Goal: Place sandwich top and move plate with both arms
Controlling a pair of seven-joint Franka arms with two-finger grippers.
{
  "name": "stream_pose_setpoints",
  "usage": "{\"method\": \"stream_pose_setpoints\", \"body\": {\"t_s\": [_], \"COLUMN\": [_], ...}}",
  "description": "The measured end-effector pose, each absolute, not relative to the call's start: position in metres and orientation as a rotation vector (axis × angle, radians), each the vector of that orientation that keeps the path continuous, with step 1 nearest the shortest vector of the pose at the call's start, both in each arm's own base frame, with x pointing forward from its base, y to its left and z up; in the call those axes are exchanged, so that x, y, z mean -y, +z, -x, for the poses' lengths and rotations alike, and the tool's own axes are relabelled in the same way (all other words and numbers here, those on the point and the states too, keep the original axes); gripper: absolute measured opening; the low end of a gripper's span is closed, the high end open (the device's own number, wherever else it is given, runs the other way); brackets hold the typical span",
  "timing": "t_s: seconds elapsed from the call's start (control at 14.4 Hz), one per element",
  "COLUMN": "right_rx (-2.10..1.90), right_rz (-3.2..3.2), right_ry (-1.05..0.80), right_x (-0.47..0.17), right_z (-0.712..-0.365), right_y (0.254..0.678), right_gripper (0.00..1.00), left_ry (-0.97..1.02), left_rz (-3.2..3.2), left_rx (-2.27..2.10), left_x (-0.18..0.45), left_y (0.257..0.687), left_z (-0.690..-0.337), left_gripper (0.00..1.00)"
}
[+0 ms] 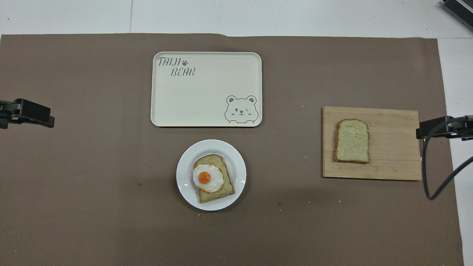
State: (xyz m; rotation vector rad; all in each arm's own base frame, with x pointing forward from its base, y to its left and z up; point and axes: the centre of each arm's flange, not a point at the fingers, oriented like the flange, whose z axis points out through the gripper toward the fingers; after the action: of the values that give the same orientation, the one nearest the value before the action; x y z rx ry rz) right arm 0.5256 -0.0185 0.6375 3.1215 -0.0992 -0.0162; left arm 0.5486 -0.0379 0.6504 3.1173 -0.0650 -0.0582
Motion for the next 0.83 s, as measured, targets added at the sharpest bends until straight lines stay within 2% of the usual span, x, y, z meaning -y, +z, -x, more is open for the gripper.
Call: {"method": "stream_pose_setpoints", "body": {"t_s": [0.55, 0.83], "right_rx": [0.102, 0.095], "right_rz": [-3.122, -3.122], "right_ry": [-0.023, 0.027], "right_x": [0.019, 0.023], "right_z": [-0.526, -0.533], "right_y": [0.634, 0.617], "right_gripper": [1.00, 1.00], "left_ry": [-0.058, -0.058], "left_rz": [-3.117, -3.117], "left_rx": [0.065, 0.065], "left_x": [0.038, 0.038], "left_y": [0.650, 0.650], "left_z": [-0.549, -0.549], "left_gripper": [1.00, 1.00]}}
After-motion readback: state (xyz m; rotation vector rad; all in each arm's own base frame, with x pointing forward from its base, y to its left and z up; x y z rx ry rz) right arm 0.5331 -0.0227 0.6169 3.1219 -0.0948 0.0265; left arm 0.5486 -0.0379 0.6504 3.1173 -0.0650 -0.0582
